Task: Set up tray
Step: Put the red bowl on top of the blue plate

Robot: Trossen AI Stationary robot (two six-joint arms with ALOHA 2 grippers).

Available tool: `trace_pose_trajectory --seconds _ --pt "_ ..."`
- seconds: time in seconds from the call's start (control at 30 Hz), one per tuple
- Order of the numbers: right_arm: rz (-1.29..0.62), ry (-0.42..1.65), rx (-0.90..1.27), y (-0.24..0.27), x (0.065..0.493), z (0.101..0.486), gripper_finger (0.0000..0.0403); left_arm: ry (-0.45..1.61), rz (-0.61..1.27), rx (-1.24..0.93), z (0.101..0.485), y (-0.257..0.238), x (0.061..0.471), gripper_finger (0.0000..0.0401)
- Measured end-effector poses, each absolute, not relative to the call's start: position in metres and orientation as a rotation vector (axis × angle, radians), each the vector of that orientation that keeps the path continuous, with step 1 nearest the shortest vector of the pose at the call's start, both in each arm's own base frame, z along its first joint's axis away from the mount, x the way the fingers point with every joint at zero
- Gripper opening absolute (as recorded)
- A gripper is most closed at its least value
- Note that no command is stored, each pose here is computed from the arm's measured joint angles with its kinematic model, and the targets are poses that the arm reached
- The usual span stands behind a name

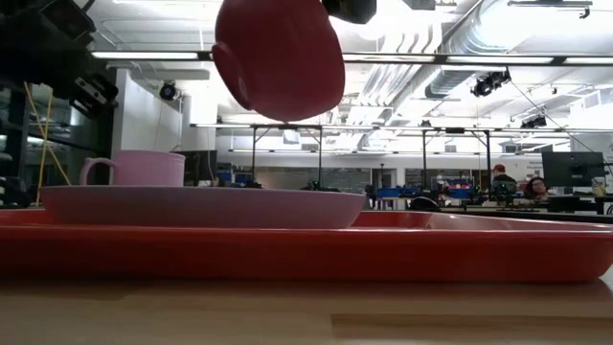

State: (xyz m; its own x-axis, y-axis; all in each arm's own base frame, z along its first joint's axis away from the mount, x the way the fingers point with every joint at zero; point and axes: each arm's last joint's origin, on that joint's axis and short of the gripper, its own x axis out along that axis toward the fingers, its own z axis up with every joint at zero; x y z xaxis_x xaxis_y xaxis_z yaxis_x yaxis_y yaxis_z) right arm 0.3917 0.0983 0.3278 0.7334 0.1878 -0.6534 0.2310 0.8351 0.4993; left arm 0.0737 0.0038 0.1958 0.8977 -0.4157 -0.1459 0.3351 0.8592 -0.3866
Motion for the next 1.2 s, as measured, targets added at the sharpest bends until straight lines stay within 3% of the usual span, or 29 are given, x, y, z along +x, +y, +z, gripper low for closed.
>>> trace_pose_trajectory --seconds 0.23,0.67,1.2 --pt "0.004 0.786 0.544 0.106 0.396 0.318 0.0000 0.182 -0.467 -0.440 0.205 0.002 0.074 0.0058" --pt "0.130 0.840 0.415 0.117 0.396 0.309 0.0000 -0.115 -0.518 -0.667 0.245 0.003 0.070 0.0058" --pt "0.292 0.891 -0.010 0.124 0.386 0.302 0.0000 -0.220 -0.398 -1.006 0.252 0.008 0.069 0.0058"
